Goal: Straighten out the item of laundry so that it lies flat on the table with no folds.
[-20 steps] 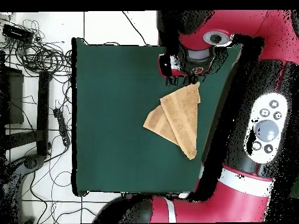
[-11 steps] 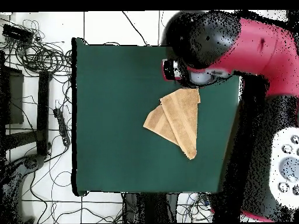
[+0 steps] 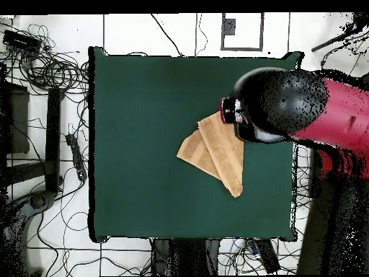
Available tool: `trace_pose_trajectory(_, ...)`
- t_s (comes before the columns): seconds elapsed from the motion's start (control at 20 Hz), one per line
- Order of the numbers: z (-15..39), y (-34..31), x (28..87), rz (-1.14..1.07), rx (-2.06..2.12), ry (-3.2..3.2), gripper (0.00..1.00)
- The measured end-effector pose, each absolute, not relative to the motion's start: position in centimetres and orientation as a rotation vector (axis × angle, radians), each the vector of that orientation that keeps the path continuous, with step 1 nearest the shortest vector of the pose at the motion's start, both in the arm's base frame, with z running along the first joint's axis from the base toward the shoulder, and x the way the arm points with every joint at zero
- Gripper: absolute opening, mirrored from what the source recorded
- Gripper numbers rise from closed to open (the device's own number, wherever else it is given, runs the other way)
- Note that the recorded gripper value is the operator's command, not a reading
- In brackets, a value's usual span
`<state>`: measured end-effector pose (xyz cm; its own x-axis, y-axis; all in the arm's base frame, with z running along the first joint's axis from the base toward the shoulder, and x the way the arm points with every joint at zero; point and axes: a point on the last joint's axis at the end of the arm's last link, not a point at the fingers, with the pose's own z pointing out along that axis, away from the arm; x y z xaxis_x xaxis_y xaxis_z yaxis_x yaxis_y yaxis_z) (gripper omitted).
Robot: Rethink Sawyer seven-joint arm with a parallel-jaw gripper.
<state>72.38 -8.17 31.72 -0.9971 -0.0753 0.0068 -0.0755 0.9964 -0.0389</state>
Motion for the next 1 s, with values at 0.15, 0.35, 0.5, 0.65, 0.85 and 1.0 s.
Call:
trace_pose_trajectory(0.15,32.7,-9.3,70.6,0.012,0.054,-3.128,1.0)
trace_pose_trajectory(0.35,34.0,-10.6,68.9,0.003,0.006,-3.126,1.0)
trace_pose_trajectory(0.5,35.0,-11.1,68.0,0.011,-0.008,-3.125,1.0)
trace_pose_trajectory(0.65,35.6,-11.3,67.3,0.016,-0.019,-3.126,1.0)
trace_pose_trajectory(0.85,35.4,-11.5,66.8,0.021,-0.02,-3.118,1.0)
trace_pose_trajectory(1.0,34.7,-11.6,66.9,0.032,-0.008,-3.106,1.0)
